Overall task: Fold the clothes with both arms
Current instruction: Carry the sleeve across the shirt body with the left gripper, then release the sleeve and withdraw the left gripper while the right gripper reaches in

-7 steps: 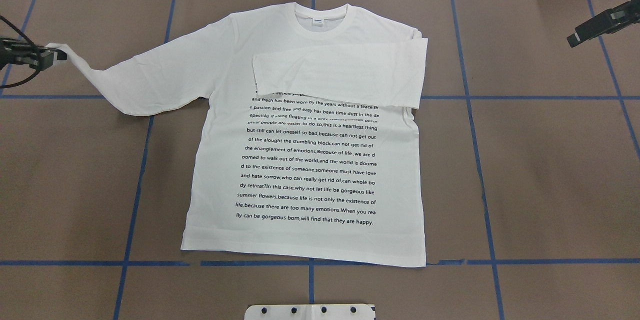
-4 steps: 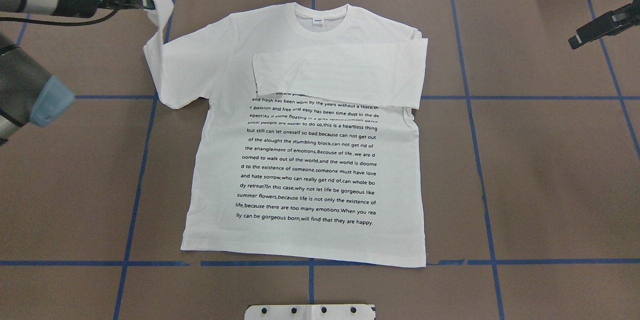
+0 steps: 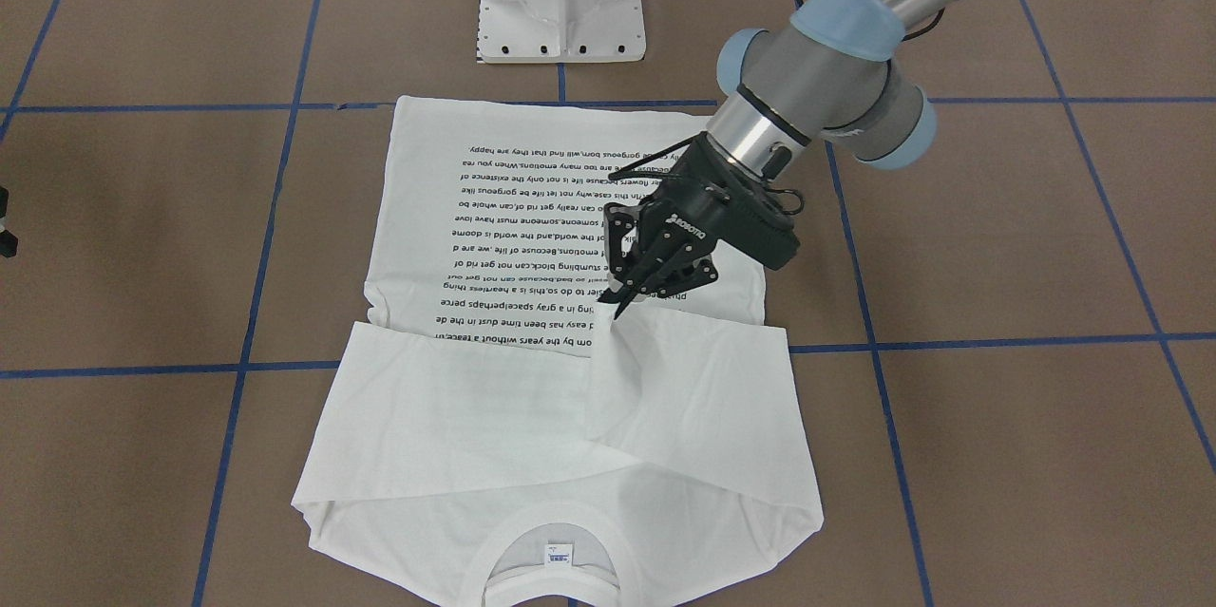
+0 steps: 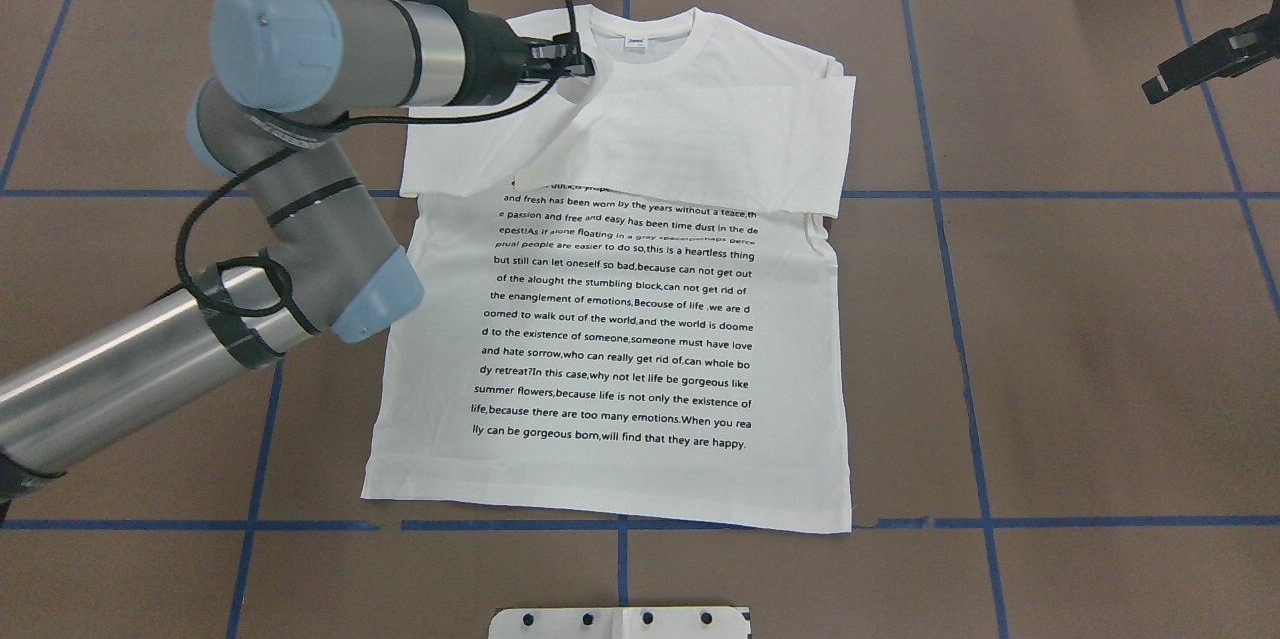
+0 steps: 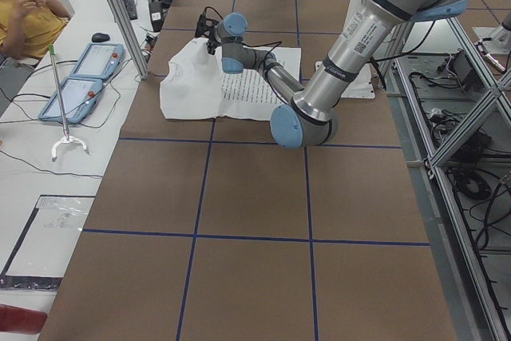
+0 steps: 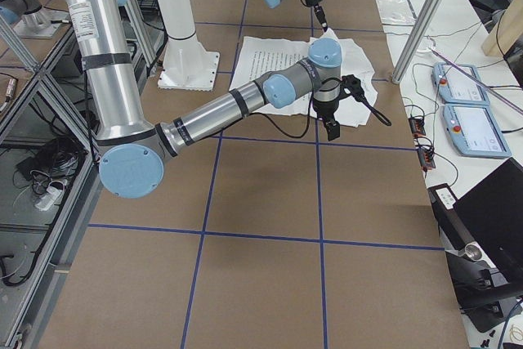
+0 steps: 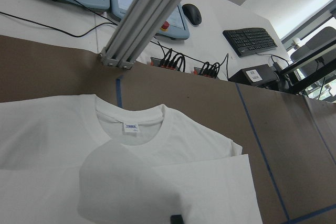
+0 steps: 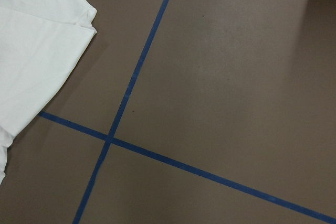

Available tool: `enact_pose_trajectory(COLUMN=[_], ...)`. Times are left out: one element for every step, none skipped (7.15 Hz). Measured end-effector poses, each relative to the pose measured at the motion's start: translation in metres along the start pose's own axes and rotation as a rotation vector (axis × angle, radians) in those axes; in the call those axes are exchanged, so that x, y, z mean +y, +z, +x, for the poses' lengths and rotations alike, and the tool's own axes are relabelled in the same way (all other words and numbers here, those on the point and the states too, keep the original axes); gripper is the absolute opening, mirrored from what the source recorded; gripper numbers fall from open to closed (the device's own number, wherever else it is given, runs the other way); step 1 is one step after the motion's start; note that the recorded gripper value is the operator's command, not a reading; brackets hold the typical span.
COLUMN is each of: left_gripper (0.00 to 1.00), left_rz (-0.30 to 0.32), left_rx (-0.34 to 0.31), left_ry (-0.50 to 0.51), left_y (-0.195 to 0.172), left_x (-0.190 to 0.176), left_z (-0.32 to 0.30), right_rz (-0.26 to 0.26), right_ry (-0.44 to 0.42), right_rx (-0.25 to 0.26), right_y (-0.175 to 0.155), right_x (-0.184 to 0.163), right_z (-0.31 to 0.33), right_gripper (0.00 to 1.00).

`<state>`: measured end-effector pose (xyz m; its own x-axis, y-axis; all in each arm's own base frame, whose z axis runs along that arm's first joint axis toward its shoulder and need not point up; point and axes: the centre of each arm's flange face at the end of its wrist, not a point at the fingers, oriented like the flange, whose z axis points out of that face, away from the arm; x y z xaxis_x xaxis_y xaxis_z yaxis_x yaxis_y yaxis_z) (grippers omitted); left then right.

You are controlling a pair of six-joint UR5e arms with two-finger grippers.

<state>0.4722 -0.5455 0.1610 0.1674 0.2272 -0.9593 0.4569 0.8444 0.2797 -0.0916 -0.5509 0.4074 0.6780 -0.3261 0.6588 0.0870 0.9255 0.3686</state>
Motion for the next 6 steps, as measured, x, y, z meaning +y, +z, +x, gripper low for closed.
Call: enact_pose_trajectory(left_gripper=[0.05, 0.19, 0.99, 1.0, 1.0, 1.0], left_rz=[0.001, -0.002, -0.014, -0.034, -0.045, -0.052], left_rx=[-0.012, -0.022, -0.016, -0.006, -0.006, -0.026], left_ry=[0.0, 0.0, 0.0, 0.003, 0.012, 0.042], left_y=[0.031, 0.056, 0.072, 0.082, 0.088, 0.09], left_x=[0.024, 0.041, 0.053, 0.069, 0.083, 0.089], left_z=[0.018, 0.035, 0.053, 0.068, 0.074, 0.077], right_rz=[0.001, 0.0, 0.0, 0.001, 0.002, 0.007], right_ry=[0.002, 0.003, 0.004, 0.004, 0.004, 0.017], right_rx=[0.001, 0.001, 0.001, 0.001, 0.001, -0.002], right_y=[0.0, 0.0, 0.0, -0.001, -0.001, -0.002], right_x=[0.0, 0.0, 0.0, 0.0, 0.0, -0.004], right_z=[0.001, 0.001, 0.001, 0.001, 0.001, -0.004], right_gripper=[1.0, 1.0, 1.0, 1.0, 1.0, 1.0])
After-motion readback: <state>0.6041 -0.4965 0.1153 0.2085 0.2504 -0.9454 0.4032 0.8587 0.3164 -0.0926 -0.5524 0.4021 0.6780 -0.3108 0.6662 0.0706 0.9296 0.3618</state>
